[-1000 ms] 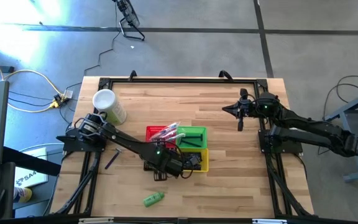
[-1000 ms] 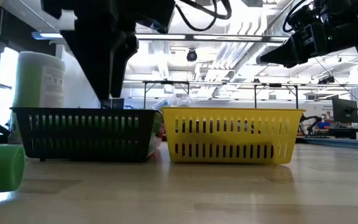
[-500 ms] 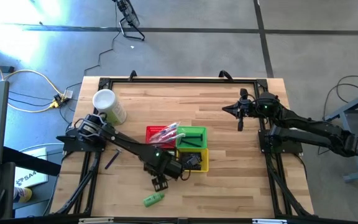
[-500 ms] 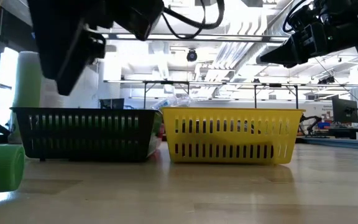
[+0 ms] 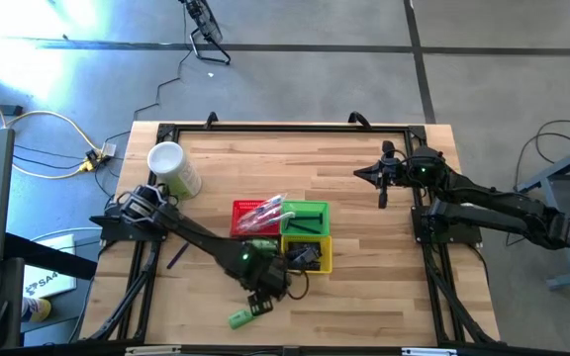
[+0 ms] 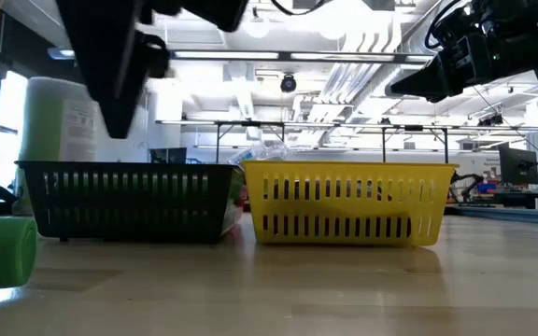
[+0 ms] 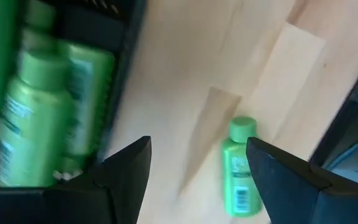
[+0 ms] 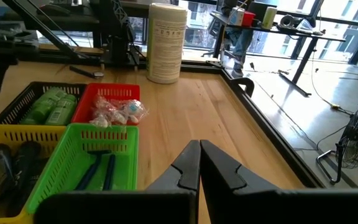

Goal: Pick & Place Travel size toiletries
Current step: Put the green shampoo bottle into the black bin

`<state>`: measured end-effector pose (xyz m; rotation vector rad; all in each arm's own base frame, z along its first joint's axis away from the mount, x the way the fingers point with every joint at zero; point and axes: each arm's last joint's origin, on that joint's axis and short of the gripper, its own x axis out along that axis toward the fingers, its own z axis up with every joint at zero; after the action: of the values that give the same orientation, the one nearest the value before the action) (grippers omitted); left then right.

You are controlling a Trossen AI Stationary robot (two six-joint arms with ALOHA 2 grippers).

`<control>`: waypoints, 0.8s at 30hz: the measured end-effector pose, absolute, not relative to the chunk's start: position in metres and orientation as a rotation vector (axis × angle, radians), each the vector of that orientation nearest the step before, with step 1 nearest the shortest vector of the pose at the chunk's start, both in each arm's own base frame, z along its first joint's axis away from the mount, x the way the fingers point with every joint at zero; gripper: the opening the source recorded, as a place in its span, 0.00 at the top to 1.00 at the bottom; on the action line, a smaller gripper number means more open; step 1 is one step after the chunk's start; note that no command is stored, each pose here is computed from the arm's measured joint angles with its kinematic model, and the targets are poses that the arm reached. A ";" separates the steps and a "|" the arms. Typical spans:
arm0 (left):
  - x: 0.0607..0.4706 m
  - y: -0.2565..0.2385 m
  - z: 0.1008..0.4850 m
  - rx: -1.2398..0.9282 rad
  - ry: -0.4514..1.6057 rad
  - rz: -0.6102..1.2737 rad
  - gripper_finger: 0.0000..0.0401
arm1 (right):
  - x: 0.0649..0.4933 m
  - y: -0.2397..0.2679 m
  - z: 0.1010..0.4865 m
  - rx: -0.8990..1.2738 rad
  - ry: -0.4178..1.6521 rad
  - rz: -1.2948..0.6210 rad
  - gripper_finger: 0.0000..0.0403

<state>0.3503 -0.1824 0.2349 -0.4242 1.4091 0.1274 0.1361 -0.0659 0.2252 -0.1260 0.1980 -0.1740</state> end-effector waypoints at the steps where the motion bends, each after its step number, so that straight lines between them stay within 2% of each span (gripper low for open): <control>1: 0.348 -0.186 0.235 -0.435 1.409 0.134 0.36 | 0.136 -0.066 0.225 -0.126 0.198 -0.174 0.99; 15: 0.320 -0.240 0.236 -0.444 1.300 0.198 0.36 | 0.136 -0.066 0.225 -0.101 0.195 -0.176 0.99; 24: 0.314 -0.251 0.237 -0.524 1.264 0.258 0.36 | 0.136 -0.066 0.225 -0.101 0.195 -0.176 0.99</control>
<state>0.3136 -0.2508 0.2366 -0.5243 1.2644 0.2576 0.1361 -0.0659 0.2251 -0.1006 0.1952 -0.1757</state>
